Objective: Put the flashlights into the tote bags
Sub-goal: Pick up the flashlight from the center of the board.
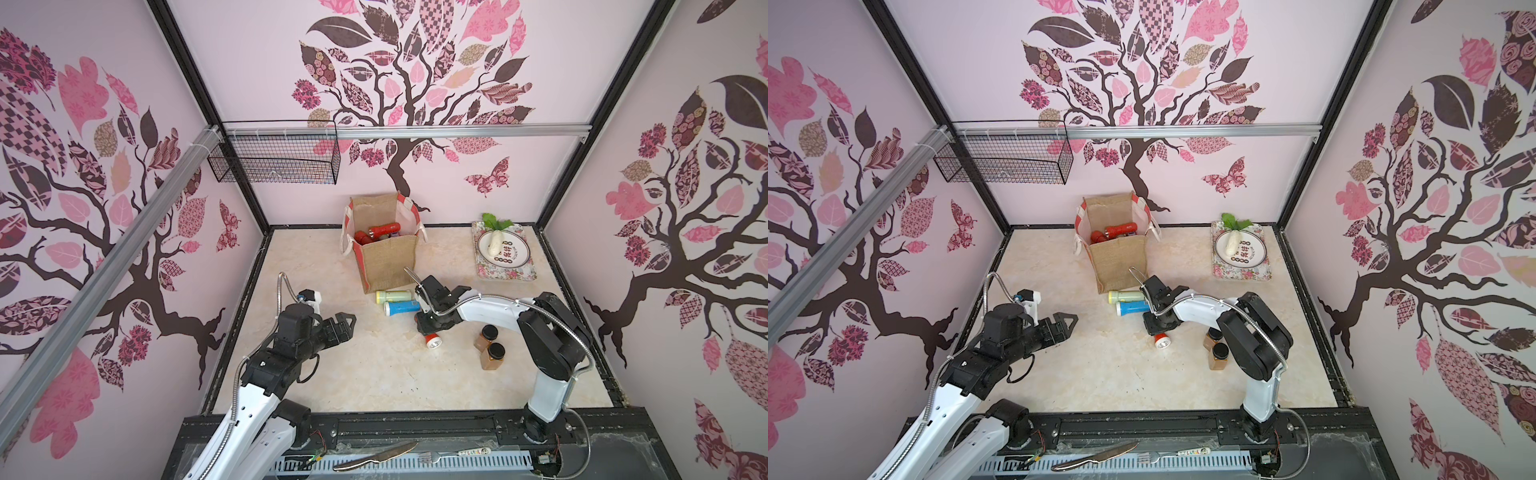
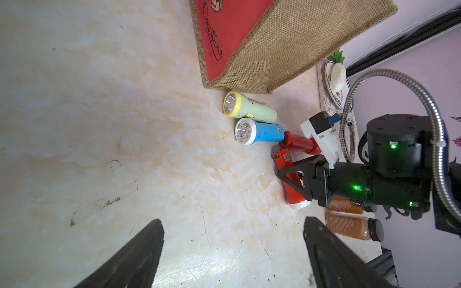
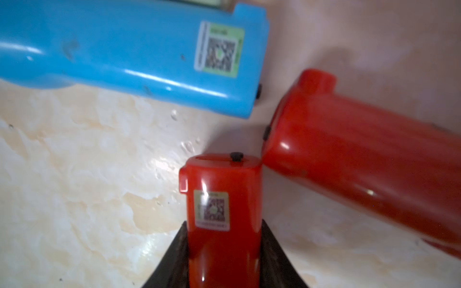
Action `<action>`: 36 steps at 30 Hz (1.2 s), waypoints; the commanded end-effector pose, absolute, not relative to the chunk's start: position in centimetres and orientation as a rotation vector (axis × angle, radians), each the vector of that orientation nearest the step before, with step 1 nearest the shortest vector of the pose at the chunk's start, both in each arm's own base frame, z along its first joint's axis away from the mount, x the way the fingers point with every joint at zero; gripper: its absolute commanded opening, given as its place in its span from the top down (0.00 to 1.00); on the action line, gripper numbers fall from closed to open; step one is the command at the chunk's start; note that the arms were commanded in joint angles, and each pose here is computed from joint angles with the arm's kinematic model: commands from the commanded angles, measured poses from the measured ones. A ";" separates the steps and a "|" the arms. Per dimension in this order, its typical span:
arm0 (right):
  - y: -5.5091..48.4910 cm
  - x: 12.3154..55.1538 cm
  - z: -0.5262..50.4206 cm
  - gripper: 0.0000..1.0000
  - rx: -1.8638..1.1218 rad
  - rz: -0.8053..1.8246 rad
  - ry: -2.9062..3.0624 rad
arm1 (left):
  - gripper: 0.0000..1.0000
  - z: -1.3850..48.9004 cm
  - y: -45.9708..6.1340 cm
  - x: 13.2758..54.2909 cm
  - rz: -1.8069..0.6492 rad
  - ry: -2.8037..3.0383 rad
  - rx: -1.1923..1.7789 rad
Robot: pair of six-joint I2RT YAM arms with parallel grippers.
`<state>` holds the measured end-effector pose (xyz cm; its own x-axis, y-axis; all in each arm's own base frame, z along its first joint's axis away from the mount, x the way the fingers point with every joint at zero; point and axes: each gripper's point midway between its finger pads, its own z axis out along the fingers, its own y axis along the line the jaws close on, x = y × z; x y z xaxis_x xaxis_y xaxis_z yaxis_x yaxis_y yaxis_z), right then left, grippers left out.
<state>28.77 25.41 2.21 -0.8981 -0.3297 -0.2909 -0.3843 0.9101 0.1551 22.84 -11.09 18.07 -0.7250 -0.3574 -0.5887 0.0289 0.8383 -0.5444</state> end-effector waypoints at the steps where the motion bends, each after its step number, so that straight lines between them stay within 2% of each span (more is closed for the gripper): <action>1: 24.2 27.6 4.5 1.00 -0.653 0.284 2.756 | 0.10 17.7 -11.4 23.1 -0.710 2.280 -0.223; 6: 25.8 27.4 11.5 1.00 -0.707 0.477 2.551 | 0.09 18.3 -12.3 23.6 -0.749 2.285 -0.192; 14: 25.8 28.3 21.7 1.00 -0.607 0.547 2.340 | 0.09 19.6 -12.6 23.4 -0.764 2.277 -0.143; 19: 26.7 30.1 27.1 1.00 -0.534 0.574 2.256 | 0.02 20.7 -13.4 23.4 -0.815 2.277 -0.122; 36: 32.8 38.4 35.8 1.00 -0.544 0.553 2.101 | 0.02 23.9 -13.4 23.2 -0.765 2.343 -0.066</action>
<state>37.13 32.02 33.57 -0.5685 -0.1814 -0.8024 -0.5512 0.8081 0.2079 23.54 -13.54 21.72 -0.7966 -0.2624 -0.5446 0.1109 0.8221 -0.5584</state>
